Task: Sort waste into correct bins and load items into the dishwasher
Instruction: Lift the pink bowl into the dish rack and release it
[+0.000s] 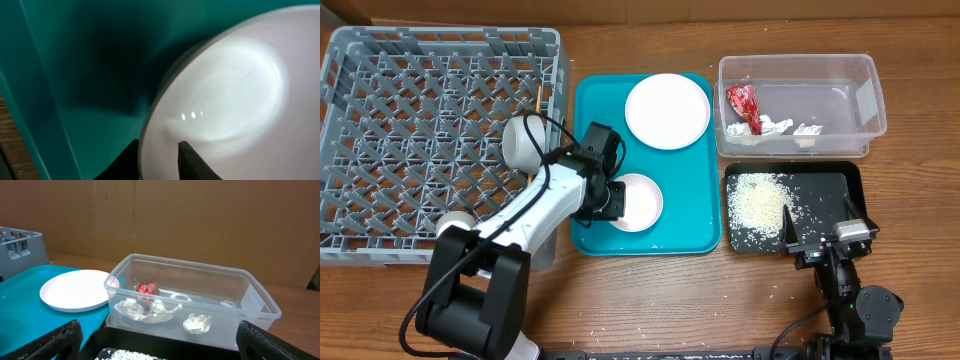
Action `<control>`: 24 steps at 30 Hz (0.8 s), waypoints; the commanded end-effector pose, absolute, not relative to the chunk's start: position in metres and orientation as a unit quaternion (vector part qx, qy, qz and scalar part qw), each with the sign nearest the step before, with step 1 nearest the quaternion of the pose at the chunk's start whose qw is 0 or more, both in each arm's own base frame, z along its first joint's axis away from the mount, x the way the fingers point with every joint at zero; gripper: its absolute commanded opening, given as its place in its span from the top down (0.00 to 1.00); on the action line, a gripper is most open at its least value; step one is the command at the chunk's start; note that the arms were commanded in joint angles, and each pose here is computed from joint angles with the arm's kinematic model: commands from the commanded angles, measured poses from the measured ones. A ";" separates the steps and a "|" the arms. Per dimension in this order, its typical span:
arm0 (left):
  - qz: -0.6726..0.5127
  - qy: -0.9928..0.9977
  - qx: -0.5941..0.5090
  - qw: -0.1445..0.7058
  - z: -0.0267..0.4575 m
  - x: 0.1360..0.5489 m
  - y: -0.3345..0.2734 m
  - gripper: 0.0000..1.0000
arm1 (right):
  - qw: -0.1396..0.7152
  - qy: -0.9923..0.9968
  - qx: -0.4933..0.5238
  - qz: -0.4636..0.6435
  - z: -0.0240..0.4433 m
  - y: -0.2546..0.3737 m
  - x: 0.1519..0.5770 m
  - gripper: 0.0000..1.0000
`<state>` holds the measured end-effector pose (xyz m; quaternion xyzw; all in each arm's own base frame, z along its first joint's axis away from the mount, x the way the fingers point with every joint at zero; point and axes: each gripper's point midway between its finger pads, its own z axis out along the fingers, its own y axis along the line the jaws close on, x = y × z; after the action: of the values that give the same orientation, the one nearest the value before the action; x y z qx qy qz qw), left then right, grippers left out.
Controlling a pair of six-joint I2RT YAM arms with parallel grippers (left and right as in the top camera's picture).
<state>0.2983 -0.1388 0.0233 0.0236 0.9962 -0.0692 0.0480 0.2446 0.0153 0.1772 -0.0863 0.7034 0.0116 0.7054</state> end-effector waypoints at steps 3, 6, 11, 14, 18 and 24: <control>-0.059 0.997 0.006 0.050 0.019 0.297 -0.135 0.96 | 0.708 0.701 -0.083 0.012 0.176 0.014 0.245 0.00; -0.056 0.997 -0.001 0.048 0.033 0.304 -0.132 0.96 | 0.708 0.701 -0.083 0.012 0.176 0.014 0.245 0.00; -0.011 0.996 -0.029 0.080 0.112 0.336 -0.107 0.96 | 0.708 0.701 -0.083 0.012 0.176 0.014 0.245 0.00; 0.089 0.986 -0.048 0.130 0.178 0.352 -0.067 0.96 | 0.708 0.701 -0.083 0.012 0.176 0.014 0.245 0.00; 0.265 0.938 -0.072 0.211 0.259 0.362 -0.005 0.96 | 0.708 0.701 -0.083 0.012 0.176 0.014 0.245 0.00; 0.460 0.844 -0.113 0.252 0.306 0.360 0.057 0.96 | 0.708 0.701 -0.083 0.012 0.176 0.014 0.245 0.00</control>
<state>0.3592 0.0109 0.2716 -0.0744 0.9227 0.3081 0.2193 0.2446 0.0153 0.1772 -0.0863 0.7034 0.0116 0.7054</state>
